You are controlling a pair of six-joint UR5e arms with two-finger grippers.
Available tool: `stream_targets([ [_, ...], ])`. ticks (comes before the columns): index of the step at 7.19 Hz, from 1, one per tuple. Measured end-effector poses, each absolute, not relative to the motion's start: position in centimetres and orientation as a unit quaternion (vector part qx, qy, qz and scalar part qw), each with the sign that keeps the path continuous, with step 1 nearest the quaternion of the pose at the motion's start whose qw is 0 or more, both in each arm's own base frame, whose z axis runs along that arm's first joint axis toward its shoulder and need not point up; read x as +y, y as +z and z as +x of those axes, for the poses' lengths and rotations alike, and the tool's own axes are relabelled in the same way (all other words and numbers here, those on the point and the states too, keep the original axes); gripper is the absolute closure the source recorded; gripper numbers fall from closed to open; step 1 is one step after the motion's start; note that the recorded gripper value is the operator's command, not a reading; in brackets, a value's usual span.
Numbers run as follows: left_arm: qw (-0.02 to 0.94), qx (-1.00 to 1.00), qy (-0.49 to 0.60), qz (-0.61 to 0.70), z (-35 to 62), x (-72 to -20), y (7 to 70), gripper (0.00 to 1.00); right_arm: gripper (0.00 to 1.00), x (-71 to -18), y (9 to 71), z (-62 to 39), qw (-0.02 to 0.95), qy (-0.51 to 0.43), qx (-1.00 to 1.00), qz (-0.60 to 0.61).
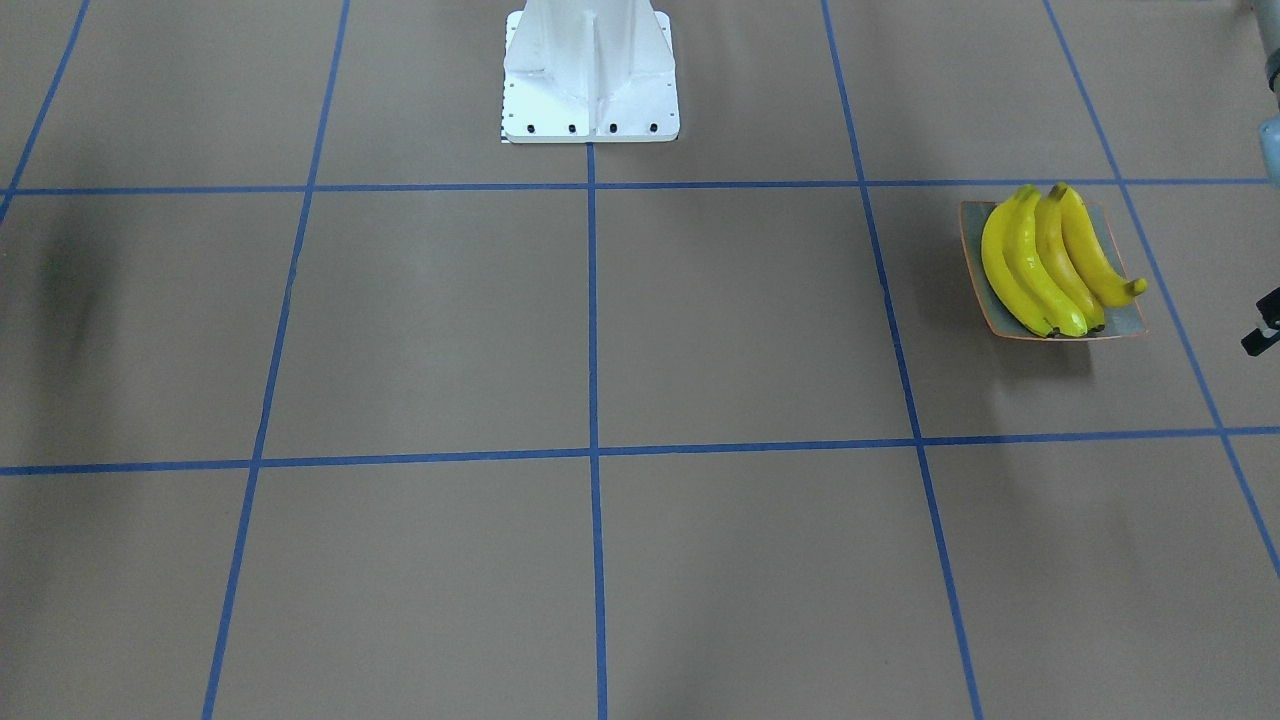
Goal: Transfer all bananas from basket to plate
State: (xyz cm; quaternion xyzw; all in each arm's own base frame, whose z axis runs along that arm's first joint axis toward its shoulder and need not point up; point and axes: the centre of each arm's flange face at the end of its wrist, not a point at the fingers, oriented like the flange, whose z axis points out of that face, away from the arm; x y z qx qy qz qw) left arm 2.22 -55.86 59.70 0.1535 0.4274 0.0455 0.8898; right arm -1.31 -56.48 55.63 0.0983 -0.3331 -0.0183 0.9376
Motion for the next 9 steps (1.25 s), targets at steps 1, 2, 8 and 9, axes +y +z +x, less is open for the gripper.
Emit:
stream_targets([
  [1,0.900,0.406,0.067,0.145,1.8,-56.9,59.4,0.01,0.00,-56.0,56.4,-0.5,0.937,-0.028,-0.333,0.098],
  [2,0.908,0.391,0.080,0.126,1.2,-57.9,58.9,0.01,0.00,-55.6,57.0,-0.1,0.937,-0.037,-0.335,0.097],
  [8,0.909,0.406,0.072,0.058,-0.5,-56.0,57.5,0.01,0.00,-53.8,59.3,0.6,0.925,-0.067,-0.363,0.086],
  [9,0.906,0.413,0.070,0.051,-0.5,-55.4,58.1,0.01,0.00,-53.7,59.3,0.6,0.923,-0.068,-0.368,0.086],
])
